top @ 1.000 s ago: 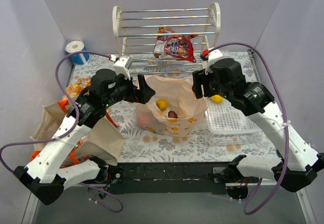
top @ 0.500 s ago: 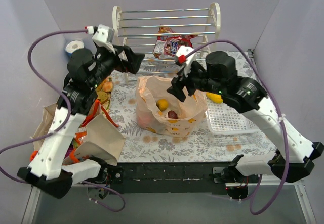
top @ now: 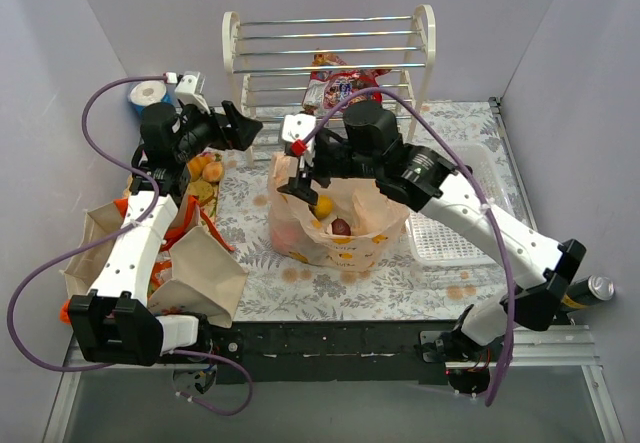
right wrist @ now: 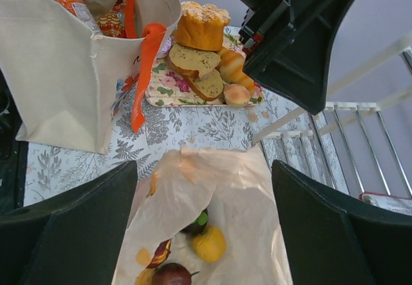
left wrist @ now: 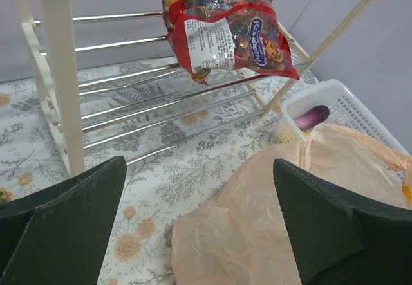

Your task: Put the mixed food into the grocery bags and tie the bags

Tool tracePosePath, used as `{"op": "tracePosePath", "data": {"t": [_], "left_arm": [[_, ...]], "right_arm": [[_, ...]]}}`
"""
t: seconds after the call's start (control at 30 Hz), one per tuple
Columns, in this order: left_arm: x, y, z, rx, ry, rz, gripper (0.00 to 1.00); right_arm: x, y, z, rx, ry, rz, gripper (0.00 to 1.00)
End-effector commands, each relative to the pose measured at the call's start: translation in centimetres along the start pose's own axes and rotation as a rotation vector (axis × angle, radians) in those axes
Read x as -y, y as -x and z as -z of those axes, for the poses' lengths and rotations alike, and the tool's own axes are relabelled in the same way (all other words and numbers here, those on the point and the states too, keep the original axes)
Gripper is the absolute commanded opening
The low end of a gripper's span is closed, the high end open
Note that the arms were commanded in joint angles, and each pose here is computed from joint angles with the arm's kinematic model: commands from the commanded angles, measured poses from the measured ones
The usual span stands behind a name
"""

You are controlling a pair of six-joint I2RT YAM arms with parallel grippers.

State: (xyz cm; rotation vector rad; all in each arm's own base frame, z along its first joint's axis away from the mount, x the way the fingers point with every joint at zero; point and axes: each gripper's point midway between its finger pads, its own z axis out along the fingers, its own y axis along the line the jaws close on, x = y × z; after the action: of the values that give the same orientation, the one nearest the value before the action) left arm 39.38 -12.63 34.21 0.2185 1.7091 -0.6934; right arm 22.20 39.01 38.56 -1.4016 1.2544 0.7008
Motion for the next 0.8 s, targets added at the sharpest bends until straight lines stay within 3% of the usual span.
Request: {"op": "tracePosePath", "data": {"t": [0.0, 0.6, 0.7, 0.77], "left_arm": [[1.2, 1.8, 0.8, 0.069, -0.041, -0.075, 0.98], [0.8, -0.3, 0.6, 0.003, -0.046, -0.044, 0.98], [1.4, -0.5, 0.6, -0.005, -0.083, -0.053, 0.98], [2.2, -0.7, 0.7, -0.015, -0.134, -0.063, 0.98]], "right_arm": [[0.9, 2.8, -2.1, 0.086, 0.007, 0.126, 0.92], [0.7, -2.5, -5.0, -0.053, -0.017, 0.126, 0.93], [0.9, -2.5, -4.9, -0.061, -0.026, 0.125, 0.87], [1.1, -1.9, -4.7, -0.054, -0.032, 0.116, 0.64]]}}
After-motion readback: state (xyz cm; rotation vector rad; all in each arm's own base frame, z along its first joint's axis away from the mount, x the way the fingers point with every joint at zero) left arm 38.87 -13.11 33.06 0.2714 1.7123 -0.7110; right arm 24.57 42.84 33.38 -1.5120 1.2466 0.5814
